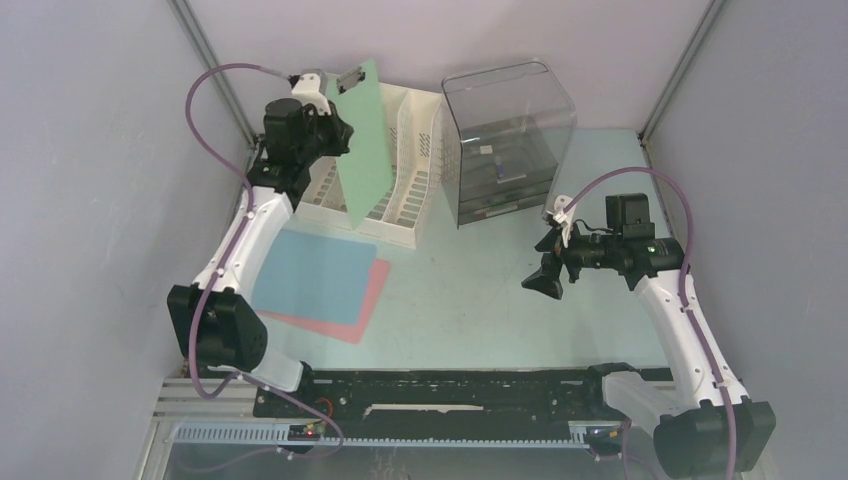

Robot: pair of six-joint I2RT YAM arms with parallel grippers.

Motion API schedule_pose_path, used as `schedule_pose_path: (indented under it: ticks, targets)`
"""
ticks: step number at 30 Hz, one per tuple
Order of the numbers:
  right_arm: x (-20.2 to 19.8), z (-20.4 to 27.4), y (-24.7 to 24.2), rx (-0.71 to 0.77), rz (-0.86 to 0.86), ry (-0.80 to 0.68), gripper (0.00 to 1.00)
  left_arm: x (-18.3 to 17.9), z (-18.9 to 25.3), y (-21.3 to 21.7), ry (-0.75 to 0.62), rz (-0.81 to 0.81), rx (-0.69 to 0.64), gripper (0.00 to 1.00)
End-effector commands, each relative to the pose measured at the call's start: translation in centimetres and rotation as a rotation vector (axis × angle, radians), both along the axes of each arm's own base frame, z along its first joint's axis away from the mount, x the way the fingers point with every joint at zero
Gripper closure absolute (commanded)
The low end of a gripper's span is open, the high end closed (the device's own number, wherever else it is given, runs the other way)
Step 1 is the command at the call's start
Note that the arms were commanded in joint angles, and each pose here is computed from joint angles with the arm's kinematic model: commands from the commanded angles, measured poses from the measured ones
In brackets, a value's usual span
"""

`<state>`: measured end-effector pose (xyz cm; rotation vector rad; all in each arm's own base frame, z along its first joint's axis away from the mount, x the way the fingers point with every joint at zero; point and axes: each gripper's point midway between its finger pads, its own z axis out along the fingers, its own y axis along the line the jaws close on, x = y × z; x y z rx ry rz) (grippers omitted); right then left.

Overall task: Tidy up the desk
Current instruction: Place the folder in the storage box.

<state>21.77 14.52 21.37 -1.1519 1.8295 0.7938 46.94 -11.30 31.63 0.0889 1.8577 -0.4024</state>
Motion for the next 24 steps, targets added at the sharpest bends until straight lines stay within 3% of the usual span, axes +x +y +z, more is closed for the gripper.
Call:
schedule_pose_path:
  ticks: [1, 9, 24]
  targets:
    - [-0.4, 0.6, 0.1, -0.004, 0.018, -0.032, 0.00, -0.1, 7.1, -1.0, -0.308, -0.062, 0.007, 1.00]
    - [-0.4, 0.6, 0.1, -0.005, 0.017, -0.034, 0.00, 0.4, 6.3, -2.3, -0.428, -0.138, 0.022, 1.00]
    - [-0.6, 0.5, 0.2, -0.001, 0.027, -0.025, 0.00, 1.7, 4.2, -3.3, -0.517, -0.151, -0.024, 1.00]
